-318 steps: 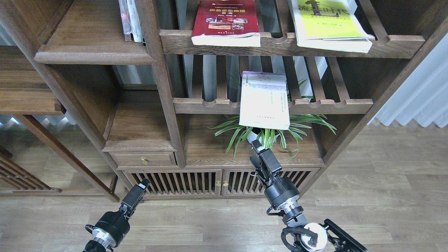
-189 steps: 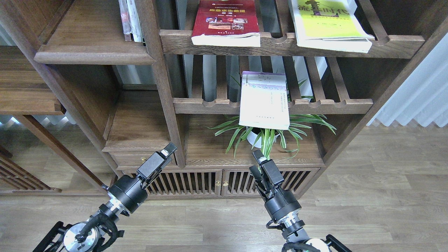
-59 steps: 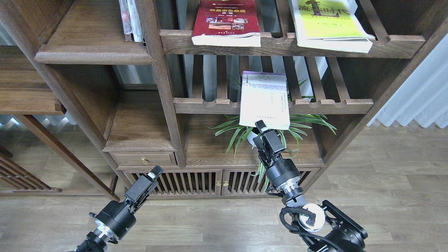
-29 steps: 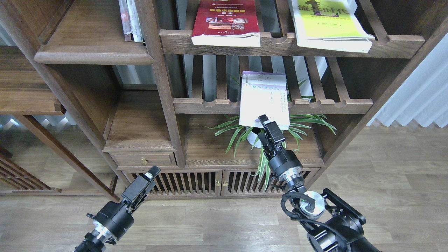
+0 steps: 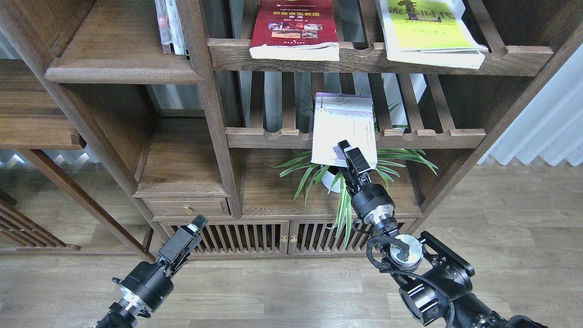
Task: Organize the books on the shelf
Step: 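Push the right gripper up against the white book's lower edge, then pull the white book down off the shelf with the right gripper, then grasp the white book's edge with the left gripper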
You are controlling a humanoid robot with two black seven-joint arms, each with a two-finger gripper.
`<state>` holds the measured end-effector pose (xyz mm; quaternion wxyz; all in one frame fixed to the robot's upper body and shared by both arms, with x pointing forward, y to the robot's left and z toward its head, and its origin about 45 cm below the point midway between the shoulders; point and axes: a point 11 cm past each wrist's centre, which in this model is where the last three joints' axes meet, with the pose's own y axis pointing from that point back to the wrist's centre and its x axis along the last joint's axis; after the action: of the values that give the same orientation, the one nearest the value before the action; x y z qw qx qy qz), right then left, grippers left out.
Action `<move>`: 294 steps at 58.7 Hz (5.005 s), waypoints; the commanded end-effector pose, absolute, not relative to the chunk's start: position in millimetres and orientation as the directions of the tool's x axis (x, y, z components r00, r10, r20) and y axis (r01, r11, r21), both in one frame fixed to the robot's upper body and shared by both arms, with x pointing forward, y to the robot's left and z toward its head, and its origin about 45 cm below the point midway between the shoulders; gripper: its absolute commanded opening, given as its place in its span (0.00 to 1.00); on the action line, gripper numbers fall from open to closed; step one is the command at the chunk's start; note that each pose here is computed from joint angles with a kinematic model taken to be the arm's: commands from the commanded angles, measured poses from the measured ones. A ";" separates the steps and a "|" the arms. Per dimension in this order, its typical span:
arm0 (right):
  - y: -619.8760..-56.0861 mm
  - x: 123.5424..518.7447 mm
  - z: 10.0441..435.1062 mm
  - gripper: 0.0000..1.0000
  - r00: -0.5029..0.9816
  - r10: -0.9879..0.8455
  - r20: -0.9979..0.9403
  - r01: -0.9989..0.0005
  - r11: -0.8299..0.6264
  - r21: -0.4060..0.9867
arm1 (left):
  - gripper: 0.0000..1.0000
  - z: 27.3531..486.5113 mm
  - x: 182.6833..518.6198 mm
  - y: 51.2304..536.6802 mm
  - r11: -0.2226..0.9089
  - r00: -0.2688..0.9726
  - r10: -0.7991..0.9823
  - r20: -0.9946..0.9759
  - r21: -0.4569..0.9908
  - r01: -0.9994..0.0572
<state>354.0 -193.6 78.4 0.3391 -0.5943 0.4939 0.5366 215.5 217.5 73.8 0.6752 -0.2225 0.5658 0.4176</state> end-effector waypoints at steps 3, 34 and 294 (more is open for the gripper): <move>-196.1 356.7 80.5 0.77 -0.064 -0.222 -0.973 -0.956 -0.265 0.124 | 1.00 73.5 215.2 217.5 0.553 0.011 0.313 -0.950 0.173 -0.815; -166.1 315.9 77.8 0.04 0.049 -0.154 -0.987 -0.924 -0.381 0.014 | 1.00 65.7 207.3 218.1 0.551 -0.018 0.315 -0.949 0.199 -0.810; -66.8 130.2 81.0 0.05 0.006 -0.015 -1.000 -0.619 -0.785 0.008 | 0.95 111.6 255.4 227.5 0.797 -0.025 0.170 -0.985 0.152 -0.585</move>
<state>129.3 -67.2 80.4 0.2265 -0.6711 0.2368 0.6651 255.8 226.2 113.9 0.6823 -0.1583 0.6590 0.2741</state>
